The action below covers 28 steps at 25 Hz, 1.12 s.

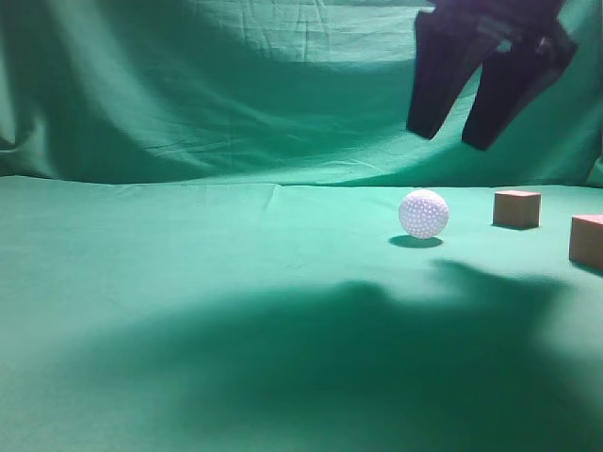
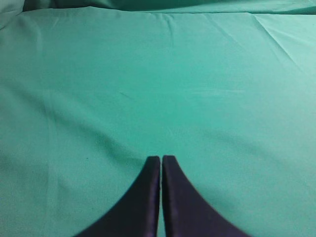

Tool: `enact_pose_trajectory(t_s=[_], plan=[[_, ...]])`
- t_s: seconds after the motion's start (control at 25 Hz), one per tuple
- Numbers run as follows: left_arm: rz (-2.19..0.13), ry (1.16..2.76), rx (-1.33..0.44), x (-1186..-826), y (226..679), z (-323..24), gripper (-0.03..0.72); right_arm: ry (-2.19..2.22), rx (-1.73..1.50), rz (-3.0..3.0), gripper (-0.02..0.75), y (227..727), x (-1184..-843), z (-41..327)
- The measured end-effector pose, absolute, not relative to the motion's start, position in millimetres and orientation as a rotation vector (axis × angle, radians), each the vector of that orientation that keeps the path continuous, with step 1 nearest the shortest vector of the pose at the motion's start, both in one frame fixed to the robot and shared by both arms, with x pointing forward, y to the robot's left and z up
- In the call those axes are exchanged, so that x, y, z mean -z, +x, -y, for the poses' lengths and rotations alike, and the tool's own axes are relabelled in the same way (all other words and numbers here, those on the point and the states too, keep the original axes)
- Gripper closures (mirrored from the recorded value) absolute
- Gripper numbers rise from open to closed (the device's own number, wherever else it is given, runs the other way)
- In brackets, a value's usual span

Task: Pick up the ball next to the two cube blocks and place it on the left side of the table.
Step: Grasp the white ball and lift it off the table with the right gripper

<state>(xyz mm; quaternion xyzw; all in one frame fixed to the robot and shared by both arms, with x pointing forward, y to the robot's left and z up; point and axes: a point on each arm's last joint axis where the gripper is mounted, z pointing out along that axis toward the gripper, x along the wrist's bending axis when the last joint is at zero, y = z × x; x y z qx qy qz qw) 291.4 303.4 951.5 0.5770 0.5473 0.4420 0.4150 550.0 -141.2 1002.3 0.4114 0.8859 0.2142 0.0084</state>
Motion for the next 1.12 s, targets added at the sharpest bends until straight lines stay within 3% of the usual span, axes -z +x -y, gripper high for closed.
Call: enact_pose_trajectory(t_s=[0.08, 0.36, 0.44, 0.56, 0.68, 0.76, 0.96, 1.12], plan=[[-1.375, 1.45, -1.11, -952, 291, -303, 0.688, 1.263, -0.651, -2.791, 0.192, 560, -993, 137], [-1.375, 1.45, -1.11, -952, 291, -303, 0.688, 1.264, -0.614, -2.8, 0.196, 584, -960, 128], [-1.375, 1.45, -1.11, -952, 291, -303, 0.688, 1.272, -0.61, -2.791, 0.258, 587, -953, 128], [-1.375, 1.45, -1.11, -952, 291, -303, 0.688, 1.27, -0.609, -2.78, 0.251, 591, -945, 127], [-1.375, 1.45, -1.11, -952, 291, -303, 0.688, 1.265, -0.614, -2.762, 0.307, 594, -941, 126], [-1.375, 1.45, -1.11, -952, 291, -303, 0.688, 1.259, -0.617, -2.754, 0.419, 595, -941, 126], [-1.375, 1.45, -1.11, -952, 291, -303, 0.688, 1.209, -0.629, -2.739, 0.443, 602, -952, 124], [-1.375, 1.45, -1.11, -952, 291, -303, 0.688, 1.121, -0.795, -2.707, 0.443, 610, -986, 94]])
